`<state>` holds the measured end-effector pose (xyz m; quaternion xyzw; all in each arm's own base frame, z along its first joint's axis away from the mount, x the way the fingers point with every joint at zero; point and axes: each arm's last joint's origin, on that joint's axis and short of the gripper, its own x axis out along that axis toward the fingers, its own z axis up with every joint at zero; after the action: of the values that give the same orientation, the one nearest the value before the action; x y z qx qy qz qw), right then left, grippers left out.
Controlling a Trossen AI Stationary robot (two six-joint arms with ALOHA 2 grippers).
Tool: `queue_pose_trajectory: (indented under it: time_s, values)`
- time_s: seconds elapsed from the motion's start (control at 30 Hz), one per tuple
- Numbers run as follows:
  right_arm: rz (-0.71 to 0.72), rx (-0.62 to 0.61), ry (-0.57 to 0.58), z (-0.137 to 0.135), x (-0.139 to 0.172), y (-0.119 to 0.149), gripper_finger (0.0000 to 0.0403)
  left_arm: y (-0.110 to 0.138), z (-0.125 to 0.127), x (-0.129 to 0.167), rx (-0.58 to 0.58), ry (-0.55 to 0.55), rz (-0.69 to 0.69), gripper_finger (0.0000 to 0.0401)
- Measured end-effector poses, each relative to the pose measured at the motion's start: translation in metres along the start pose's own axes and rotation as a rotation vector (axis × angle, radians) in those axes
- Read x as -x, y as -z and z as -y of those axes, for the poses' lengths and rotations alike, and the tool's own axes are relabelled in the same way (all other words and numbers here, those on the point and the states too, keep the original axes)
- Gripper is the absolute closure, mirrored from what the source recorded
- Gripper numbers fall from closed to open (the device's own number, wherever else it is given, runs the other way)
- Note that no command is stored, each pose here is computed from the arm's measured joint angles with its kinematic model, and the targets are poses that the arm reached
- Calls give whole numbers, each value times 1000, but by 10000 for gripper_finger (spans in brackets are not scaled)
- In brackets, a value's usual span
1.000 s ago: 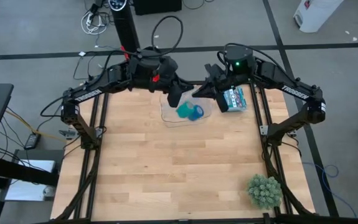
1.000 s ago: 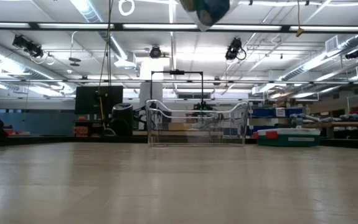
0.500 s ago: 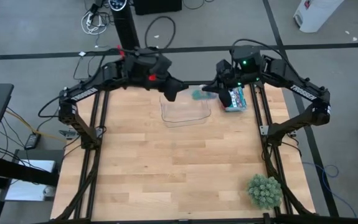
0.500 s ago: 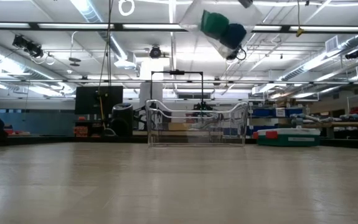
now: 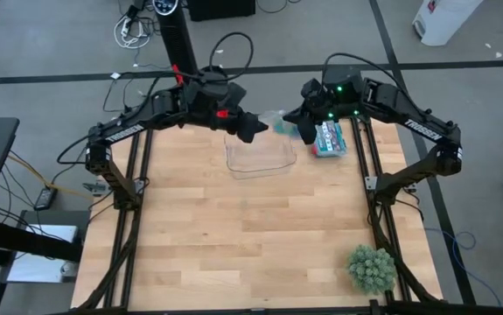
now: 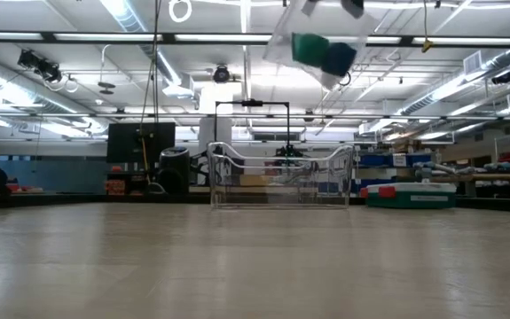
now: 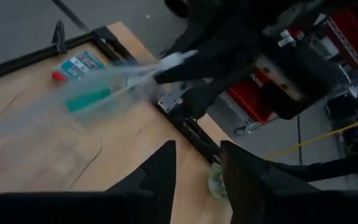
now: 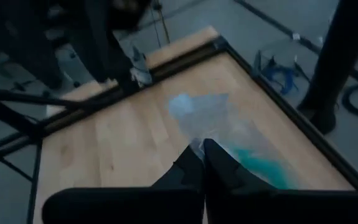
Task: Roll bandage
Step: Close the transparent zip bag
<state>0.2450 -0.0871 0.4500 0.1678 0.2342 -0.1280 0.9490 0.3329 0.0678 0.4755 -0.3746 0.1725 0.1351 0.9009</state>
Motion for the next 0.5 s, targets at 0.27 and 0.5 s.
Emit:
queue_pose_trajectory:
  time_s: [0.27, 0.5]
  values:
    - [103, 70, -169, -22, 0, -9, 403, 2, -7, -9, 66, -103, 23, 270]
    - [108, 126, -249, -38, -1, -7, 403, -2, -10, -9, 71, -118, 46, 270]
